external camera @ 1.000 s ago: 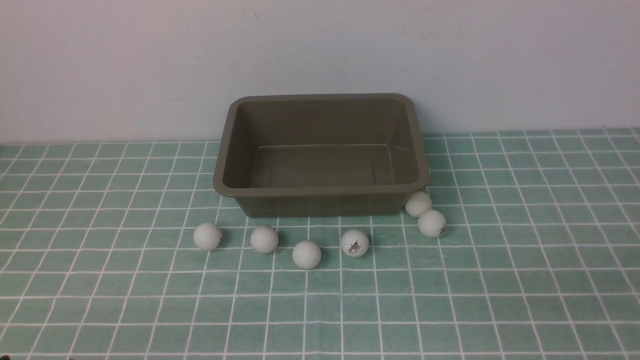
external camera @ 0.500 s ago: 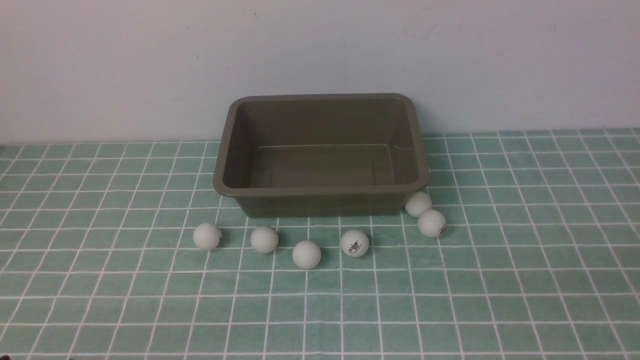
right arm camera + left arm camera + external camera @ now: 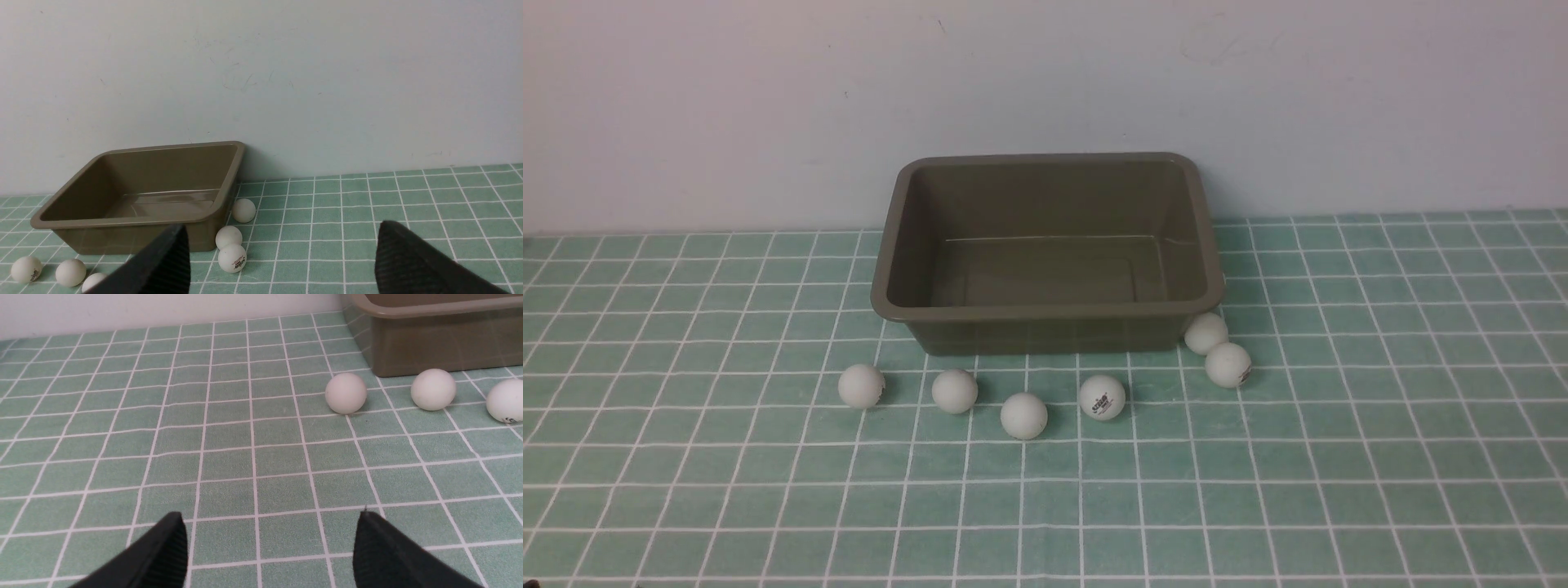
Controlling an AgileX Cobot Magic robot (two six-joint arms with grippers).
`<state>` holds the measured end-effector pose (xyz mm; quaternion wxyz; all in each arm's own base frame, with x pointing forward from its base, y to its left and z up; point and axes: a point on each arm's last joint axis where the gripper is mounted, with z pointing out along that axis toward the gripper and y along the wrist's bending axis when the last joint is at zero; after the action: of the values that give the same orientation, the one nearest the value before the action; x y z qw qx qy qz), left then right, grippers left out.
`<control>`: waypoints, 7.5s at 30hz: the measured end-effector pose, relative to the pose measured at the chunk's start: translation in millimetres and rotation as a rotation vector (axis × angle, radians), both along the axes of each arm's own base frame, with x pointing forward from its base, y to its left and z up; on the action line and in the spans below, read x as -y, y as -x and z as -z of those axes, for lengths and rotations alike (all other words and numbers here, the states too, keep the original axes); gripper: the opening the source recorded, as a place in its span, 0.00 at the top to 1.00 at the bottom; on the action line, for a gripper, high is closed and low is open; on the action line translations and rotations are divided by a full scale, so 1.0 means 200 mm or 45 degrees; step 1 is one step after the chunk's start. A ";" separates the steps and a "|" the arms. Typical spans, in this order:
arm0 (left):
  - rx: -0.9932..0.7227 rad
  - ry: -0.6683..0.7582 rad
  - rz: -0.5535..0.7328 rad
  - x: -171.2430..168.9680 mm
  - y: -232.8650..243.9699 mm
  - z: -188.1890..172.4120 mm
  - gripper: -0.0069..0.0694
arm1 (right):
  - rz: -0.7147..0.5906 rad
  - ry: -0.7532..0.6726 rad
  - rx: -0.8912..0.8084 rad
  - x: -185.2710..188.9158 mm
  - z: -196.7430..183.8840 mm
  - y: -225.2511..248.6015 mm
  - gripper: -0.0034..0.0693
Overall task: Put the table tennis balls in the box on the green coffee tablecloth.
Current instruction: 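Reach for and grasp a ping pong ball on the table beside the basket, then drop the ball into the bin, then reach for and grasp a ping pong ball on the table beside the basket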
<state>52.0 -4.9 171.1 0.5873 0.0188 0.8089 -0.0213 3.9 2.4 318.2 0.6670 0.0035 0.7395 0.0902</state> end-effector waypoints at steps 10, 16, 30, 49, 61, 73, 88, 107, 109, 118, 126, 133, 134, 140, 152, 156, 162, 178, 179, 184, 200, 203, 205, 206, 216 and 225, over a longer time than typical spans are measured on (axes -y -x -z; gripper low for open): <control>0.033 0.039 -0.002 0.00 0.00 -0.01 0.26 | -0.001 -0.002 0.000 0.00 0.00 0.00 0.20; 0.159 0.298 -0.020 0.02 -0.02 -0.06 0.26 | -0.001 -0.002 0.000 0.00 0.00 0.00 0.20; 0.233 0.843 -0.060 0.04 -0.02 -0.11 0.26 | -0.013 -0.019 -0.002 -0.01 0.00 0.00 0.20; 0.237 1.200 -0.080 0.04 -0.02 -0.13 0.26 | -0.017 -0.011 -0.083 -0.01 0.03 0.00 0.20; 0.112 0.902 0.357 0.18 0.06 -0.27 0.26 | -0.018 -0.009 -0.102 -0.01 0.04 0.01 0.20; -0.184 0.293 0.409 0.17 -0.14 -0.58 0.26 | -0.026 -0.016 -0.126 -0.01 0.04 0.01 0.20; -0.836 -0.341 0.721 0.13 -1.18 -0.56 0.25 | -0.119 -0.075 -0.213 -0.05 0.07 0.02 0.20; -1.073 -0.270 0.806 0.14 -1.61 -0.17 0.12 | -0.136 -0.084 -0.234 -0.05 0.08 0.02 0.20; -1.074 -0.274 0.809 0.14 -1.62 -0.15 0.13 | -0.136 -0.084 -0.234 -0.05 0.08 0.02 0.20; -1.040 -0.324 0.816 0.14 -1.68 -0.05 0.13 | -0.136 -0.084 -0.234 -0.05 0.08 0.02 0.20; -1.037 -0.277 0.875 0.16 -1.71 0.07 0.13 | -0.136 -0.084 -0.234 -0.05 0.08 0.02 0.20; -1.015 -0.256 0.900 0.17 -1.72 0.11 0.13 | -0.136 -0.084 -0.234 -0.05 0.08 0.02 0.20; -1.015 -0.255 0.899 0.17 -1.73 0.11 0.13 | -0.136 -0.084 -0.234 -0.05 0.08 0.02 0.20; -1.038 -0.250 0.897 0.17 -1.73 0.16 0.14 | -0.136 -0.084 -0.235 -0.05 0.08 0.02 0.20; -1.038 -0.231 0.887 0.18 -1.73 0.13 0.45 | -0.136 -0.084 -0.237 -0.05 0.08 0.02 0.20; -1.015 -0.244 0.937 0.18 -1.68 -0.02 0.45 | -0.135 -0.082 -0.239 -0.05 0.08 0.02 0.20; -0.947 -0.243 1.001 0.20 -1.58 -0.26 0.45 | -0.135 -0.082 -0.240 -0.05 0.08 0.02 0.20; -0.615 -0.293 0.984 0.37 -1.90 -0.41 0.45 | -0.134 -0.077 -0.253 -0.05 0.08 0.02 0.20; -0.633 -0.299 0.975 0.37 -1.92 -0.38 0.45 | -0.135 -0.075 -0.260 -0.05 0.08 0.02 0.20; -0.671 -0.318 0.946 0.37 -1.98 -0.35 0.43 | -0.136 -0.073 -0.276 -0.05 0.09 0.02 0.20; -0.870 -0.334 0.901 0.33 -1.82 -0.77 0.32 | -0.136 -0.072 -0.279 -0.05 0.09 0.02 0.20; -0.927 -0.385 0.666 0.25 -1.77 -0.87 0.32 | -0.120 -0.056 -0.278 -0.05 0.09 0.02 0.20; -0.938 -0.401 0.599 0.23 -1.76 -0.88 0.32 | -0.116 -0.049 -0.277 -0.04 0.09 0.02 0.20; -0.942 -0.414 0.573 0.22 -1.75 -0.89 0.32 | -0.114 -0.047 -0.276 -0.04 0.09 0.02 0.20; -0.903 -0.345 0.458 0.19 -1.48 -1.06 0.32 | -0.099 -0.028 -0.277 -0.04 0.09 0.02 0.20; -0.800 -0.299 0.712 0.23 -1.07 -1.13 0.32 | -0.102 -0.024 -0.307 -0.04 0.10 0.02 0.20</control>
<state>266.2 -50.8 397.0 0.2781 0.2963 0.9090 -0.0922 -0.9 9.9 297.9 0.5692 -0.0089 0.8130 0.1224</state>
